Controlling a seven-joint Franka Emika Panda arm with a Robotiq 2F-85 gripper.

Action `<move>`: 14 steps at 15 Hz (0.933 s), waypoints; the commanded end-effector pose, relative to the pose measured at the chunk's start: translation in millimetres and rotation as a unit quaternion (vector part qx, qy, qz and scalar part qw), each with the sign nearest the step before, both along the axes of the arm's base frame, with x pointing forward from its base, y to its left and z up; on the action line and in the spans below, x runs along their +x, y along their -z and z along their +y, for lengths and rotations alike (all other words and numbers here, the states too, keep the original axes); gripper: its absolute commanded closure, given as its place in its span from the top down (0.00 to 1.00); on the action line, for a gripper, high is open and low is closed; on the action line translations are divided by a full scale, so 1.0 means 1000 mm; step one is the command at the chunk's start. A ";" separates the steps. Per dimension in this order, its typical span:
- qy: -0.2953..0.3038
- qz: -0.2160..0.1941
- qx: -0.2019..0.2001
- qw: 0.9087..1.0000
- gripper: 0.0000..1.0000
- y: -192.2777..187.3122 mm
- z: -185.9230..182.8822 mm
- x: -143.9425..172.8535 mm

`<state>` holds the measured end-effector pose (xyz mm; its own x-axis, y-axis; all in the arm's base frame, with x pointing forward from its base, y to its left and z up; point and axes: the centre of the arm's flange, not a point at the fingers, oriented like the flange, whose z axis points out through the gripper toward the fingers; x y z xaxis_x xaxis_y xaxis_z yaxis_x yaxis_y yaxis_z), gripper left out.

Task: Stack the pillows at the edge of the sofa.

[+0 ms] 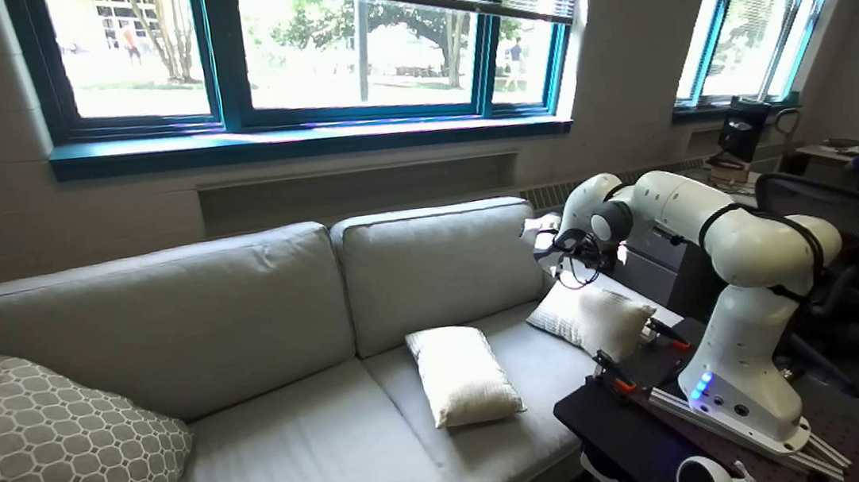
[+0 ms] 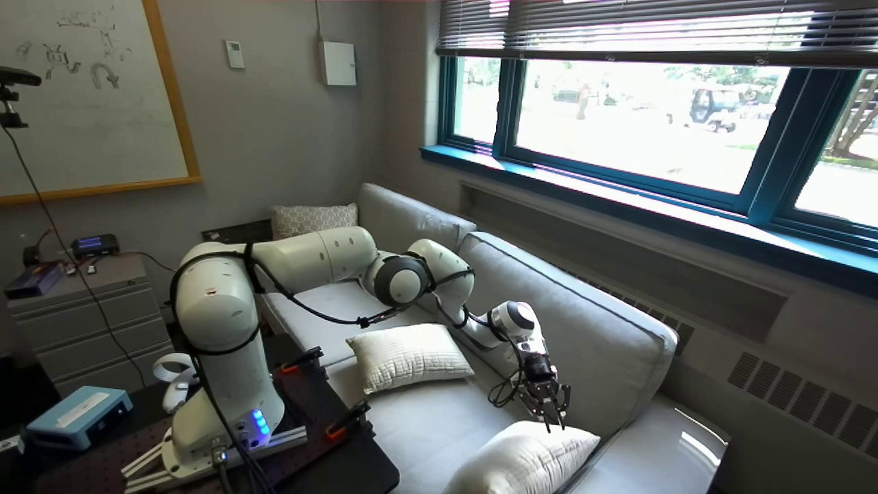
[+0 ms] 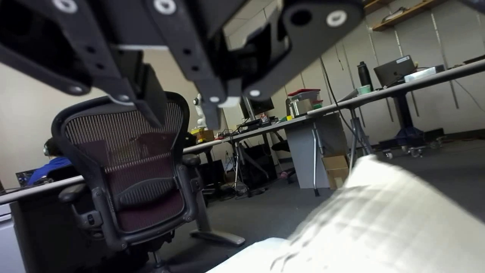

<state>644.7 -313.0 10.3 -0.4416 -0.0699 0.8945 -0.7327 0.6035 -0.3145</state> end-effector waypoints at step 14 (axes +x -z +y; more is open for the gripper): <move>-0.191 -0.131 0.180 0.956 1.00 -0.016 0.173 0.085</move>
<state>724.0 -181.1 7.3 -0.5425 -0.4313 0.7209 -0.8201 0.4580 -0.3431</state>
